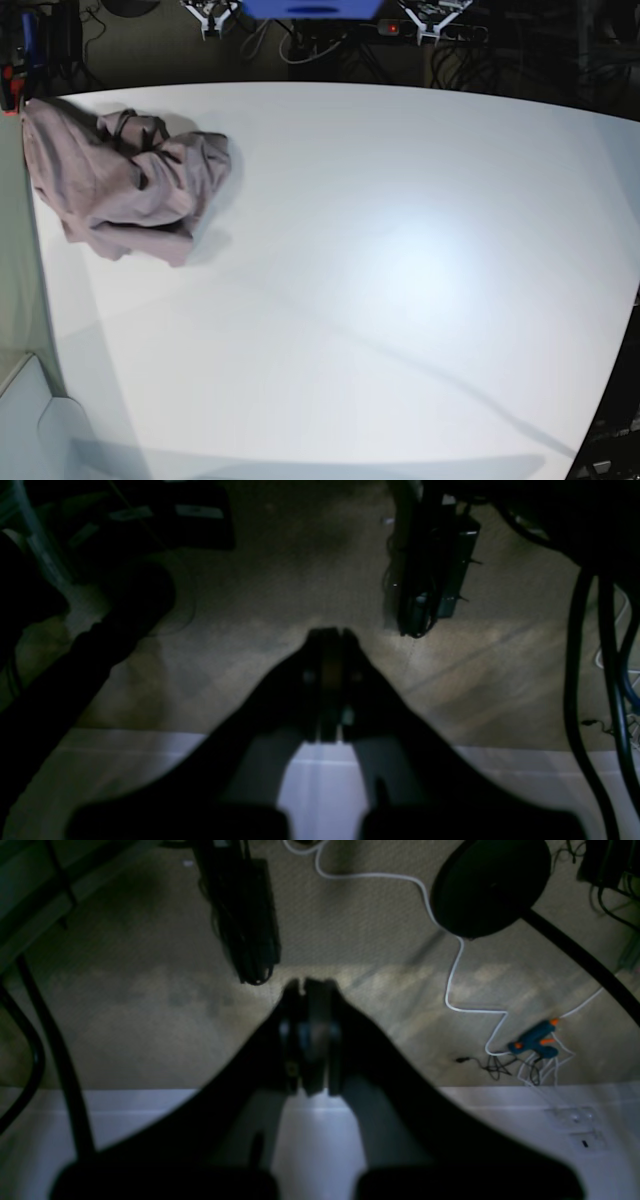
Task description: Layout the t-shirt on the table in an organized manner, then fold the t-shirt properly
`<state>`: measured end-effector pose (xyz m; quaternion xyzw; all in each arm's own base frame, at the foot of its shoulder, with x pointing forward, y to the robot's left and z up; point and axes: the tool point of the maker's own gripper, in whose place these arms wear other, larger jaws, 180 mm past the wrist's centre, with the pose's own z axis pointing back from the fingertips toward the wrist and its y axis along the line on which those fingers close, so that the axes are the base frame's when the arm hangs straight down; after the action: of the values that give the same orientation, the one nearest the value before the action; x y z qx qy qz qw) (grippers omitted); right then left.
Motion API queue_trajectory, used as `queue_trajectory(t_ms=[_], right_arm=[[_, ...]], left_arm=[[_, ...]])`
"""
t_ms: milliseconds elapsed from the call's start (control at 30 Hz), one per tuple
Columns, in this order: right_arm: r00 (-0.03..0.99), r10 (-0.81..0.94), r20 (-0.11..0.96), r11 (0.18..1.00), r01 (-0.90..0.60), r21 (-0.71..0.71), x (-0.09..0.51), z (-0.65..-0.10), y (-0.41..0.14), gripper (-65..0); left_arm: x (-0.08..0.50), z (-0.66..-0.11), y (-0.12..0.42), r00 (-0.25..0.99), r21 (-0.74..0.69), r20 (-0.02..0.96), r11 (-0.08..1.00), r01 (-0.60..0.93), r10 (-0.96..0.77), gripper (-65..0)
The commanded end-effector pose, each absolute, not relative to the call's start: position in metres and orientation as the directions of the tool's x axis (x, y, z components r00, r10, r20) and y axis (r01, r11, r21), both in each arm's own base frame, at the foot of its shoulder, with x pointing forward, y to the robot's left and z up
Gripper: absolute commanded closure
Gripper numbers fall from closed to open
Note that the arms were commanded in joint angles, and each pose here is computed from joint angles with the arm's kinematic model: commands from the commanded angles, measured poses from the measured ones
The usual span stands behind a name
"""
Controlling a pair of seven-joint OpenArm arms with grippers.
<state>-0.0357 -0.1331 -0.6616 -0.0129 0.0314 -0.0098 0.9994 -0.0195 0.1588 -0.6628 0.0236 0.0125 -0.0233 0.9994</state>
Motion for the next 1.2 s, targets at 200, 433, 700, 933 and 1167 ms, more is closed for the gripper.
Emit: queue_trajectory(t_ms=[200,433,700,933,1167], right_arm=[[0.998,-0.026,-0.063,1.0,0.025,-0.012,-0.038,-0.661,-0.13,0.0],[0.998,-0.026,-0.062,1.0,0.025,-0.014,-0.037,-0.662,-0.131,0.0],[0.998,-0.026,-0.06,1.0,0.025,-0.015,-0.036,-0.662,-0.132,0.0],[0.997,-0.024,-0.072,1.0,0.023,-0.017,-0.044,-0.661,-0.133,0.0],[1.0,-0.015,-0.008,0.999,0.015,-0.031,-0.059,-0.649,-0.142,0.0]], left_arm=[[-0.02,-0.663,0.161,0.999,0.058,-0.029,0.997,0.044,-0.042,-0.4],[-0.017,-0.663,0.161,0.999,0.058,-0.024,0.997,0.044,-0.042,-0.4],[-0.017,-0.663,0.159,0.999,0.055,-0.024,0.998,0.043,-0.042,-0.2],[-0.015,-0.659,0.159,0.998,0.053,0.031,0.997,0.048,-0.05,-0.2],[-0.038,-0.652,0.155,0.998,0.042,0.041,0.998,0.054,-0.056,-0.2]])
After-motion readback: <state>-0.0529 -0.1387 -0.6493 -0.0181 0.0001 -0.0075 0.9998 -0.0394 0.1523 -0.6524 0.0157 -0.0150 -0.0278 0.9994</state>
